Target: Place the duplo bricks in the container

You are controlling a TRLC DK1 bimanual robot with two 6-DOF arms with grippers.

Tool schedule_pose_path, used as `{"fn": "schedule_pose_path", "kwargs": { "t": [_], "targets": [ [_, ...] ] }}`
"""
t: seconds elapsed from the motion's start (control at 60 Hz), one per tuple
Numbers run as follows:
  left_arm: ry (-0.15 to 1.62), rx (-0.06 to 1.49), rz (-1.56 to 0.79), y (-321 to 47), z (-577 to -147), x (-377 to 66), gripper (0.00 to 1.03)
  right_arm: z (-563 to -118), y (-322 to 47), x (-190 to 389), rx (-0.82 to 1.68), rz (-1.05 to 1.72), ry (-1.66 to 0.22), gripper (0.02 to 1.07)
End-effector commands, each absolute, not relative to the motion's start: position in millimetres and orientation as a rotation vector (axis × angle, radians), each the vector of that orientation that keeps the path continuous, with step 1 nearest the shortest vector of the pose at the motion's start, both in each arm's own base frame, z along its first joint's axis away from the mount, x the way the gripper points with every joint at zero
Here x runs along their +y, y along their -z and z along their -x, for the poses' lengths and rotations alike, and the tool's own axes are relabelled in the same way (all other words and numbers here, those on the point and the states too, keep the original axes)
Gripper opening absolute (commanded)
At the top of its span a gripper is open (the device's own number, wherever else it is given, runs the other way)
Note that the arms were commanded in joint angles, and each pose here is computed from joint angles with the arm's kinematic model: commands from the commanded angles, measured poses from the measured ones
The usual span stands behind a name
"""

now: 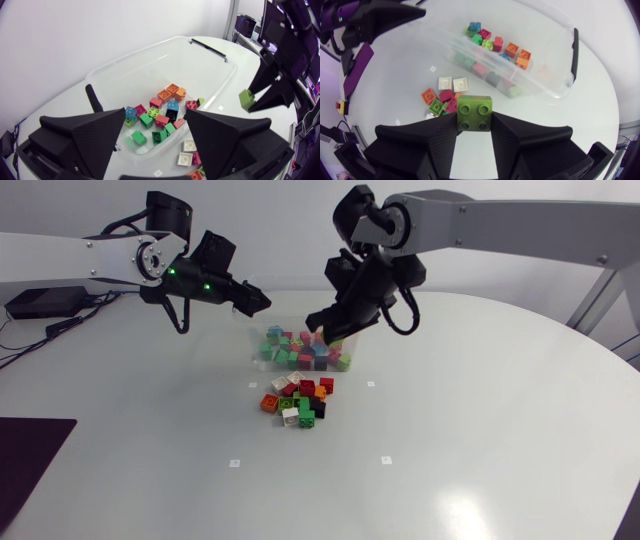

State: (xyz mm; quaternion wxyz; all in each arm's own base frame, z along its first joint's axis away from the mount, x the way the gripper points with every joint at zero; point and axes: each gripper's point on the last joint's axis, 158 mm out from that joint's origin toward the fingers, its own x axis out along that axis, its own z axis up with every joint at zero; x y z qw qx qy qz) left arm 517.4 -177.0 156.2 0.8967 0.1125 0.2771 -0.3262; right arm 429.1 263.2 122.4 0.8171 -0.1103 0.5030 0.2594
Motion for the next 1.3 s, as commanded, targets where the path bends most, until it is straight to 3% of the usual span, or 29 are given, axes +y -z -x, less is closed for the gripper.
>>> {"fn": "schedule_pose_path", "kwargs": {
  "t": [0.0,0.183,0.467,0.783,0.95,1.1,1.117,1.2,1.283],
  "targets": [
    [0.698,0.541,-0.285,-167.7,-500.1,-175.6,0.97,-444.2,-155.6,262.7,0.981,0.219,-0.563,0.25],
    [0.752,0.524,-0.428,-162.5,-462.8,-168.0,0.97,-468.0,-173.2,258.1,0.910,0.187,-0.553,0.25],
    [1.001,0.620,-0.607,-109.0,-399.2,-173.6,0.97,-500.2,-184.8,255.2,0.823,0.141,-0.545,0.25],
    [1.173,0.711,-0.741,-35.8,-385.4,-175.5,0.97,-523.5,-183.6,264.6,0.746,0.121,-0.556,0.25],
    [1.231,0.703,-0.799,-16.9,-385.4,-176.8,0.97,-538.3,-174.9,271.1,0.715,0.115,-0.561,0.26],
    [1.264,0.697,-0.829,-6.3,-387.5,-180.9,0.97,-551.0,-163.7,275.3,0.708,0.113,-0.558,0.50],
    [1.272,0.694,-0.835,-4.5,-388.1,-182.4,0.97,-553.1,-161.3,275.7,0.709,0.114,-0.555,0.60],
    [1.294,0.696,-0.849,3.1,-387.6,-186.7,0.97,-555.4,-157.7,275.3,0.713,0.116,-0.552,0.88],
    [1.317,0.702,-0.866,12.6,-386.1,-190.5,0.97,-553.9,-160.5,271.5,0.710,0.115,-0.549,0.95]
  ]
}}
